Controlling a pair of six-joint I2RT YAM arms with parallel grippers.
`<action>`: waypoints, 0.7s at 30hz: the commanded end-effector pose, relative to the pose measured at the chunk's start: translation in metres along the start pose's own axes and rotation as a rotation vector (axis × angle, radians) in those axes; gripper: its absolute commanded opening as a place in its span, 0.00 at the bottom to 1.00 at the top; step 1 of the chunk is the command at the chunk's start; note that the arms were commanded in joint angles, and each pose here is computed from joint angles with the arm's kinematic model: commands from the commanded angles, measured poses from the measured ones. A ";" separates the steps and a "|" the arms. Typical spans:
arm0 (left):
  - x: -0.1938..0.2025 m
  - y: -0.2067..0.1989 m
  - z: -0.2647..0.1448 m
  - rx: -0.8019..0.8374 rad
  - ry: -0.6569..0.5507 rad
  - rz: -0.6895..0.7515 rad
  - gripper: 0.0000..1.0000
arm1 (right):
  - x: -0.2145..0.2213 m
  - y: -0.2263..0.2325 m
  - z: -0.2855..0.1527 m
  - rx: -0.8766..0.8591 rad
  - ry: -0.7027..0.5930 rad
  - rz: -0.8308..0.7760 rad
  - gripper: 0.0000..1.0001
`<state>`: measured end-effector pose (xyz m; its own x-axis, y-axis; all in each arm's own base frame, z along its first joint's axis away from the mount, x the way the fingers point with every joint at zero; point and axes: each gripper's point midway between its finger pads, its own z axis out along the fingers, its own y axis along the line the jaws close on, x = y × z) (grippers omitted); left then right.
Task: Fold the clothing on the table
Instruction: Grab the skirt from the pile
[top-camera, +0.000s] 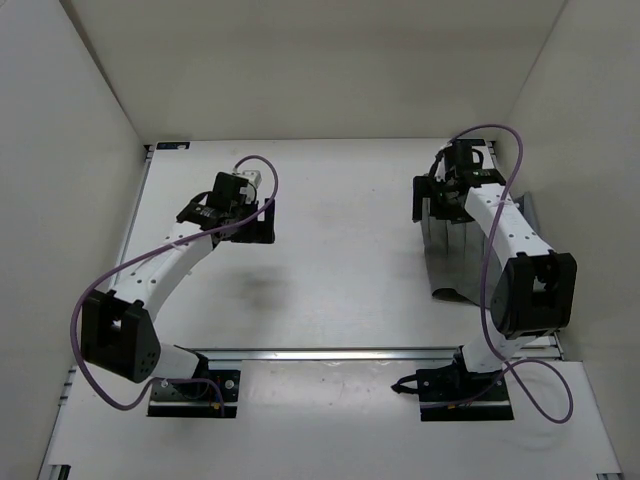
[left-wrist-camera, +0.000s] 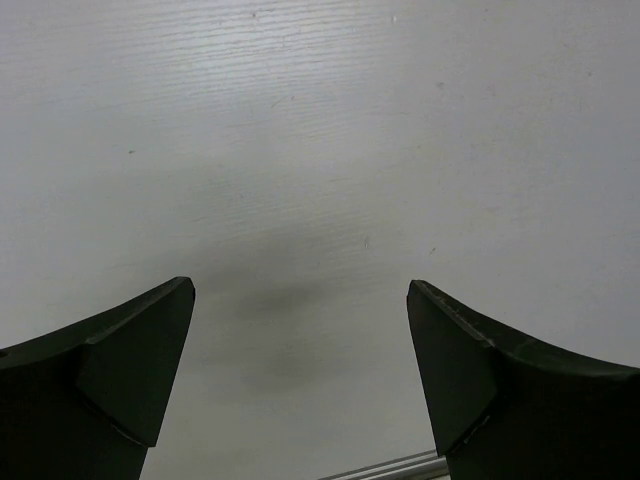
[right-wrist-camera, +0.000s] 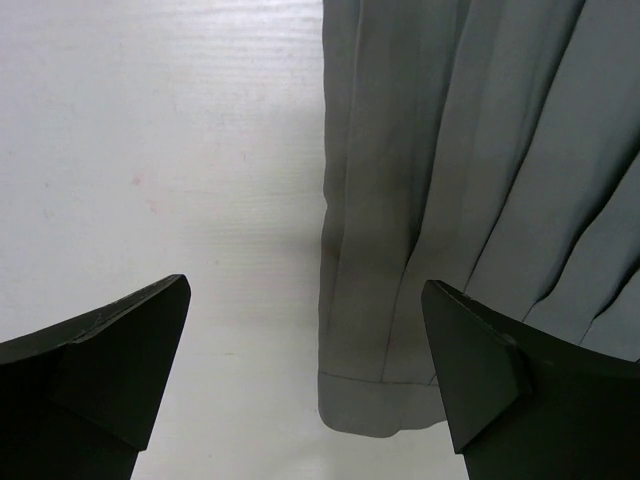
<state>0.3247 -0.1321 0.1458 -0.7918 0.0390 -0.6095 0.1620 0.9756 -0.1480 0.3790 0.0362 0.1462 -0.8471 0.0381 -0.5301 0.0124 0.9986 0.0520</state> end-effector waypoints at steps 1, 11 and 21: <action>-0.024 -0.011 -0.020 0.014 -0.080 0.030 0.98 | 0.001 0.006 -0.005 0.016 -0.005 -0.023 0.99; -0.047 -0.021 -0.026 0.032 -0.169 0.149 0.99 | 0.024 -0.013 0.002 0.139 0.038 0.021 0.98; -0.026 -0.034 -0.030 0.068 -0.133 0.258 0.98 | 0.042 -0.005 0.036 0.160 0.126 -0.002 0.97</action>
<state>0.3291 -0.1664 0.1839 -0.6585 0.2292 -0.7168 0.3726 0.9269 -0.0459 0.3517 0.0238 0.0964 -0.9153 0.0565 -0.3988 0.0966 0.9920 -0.0814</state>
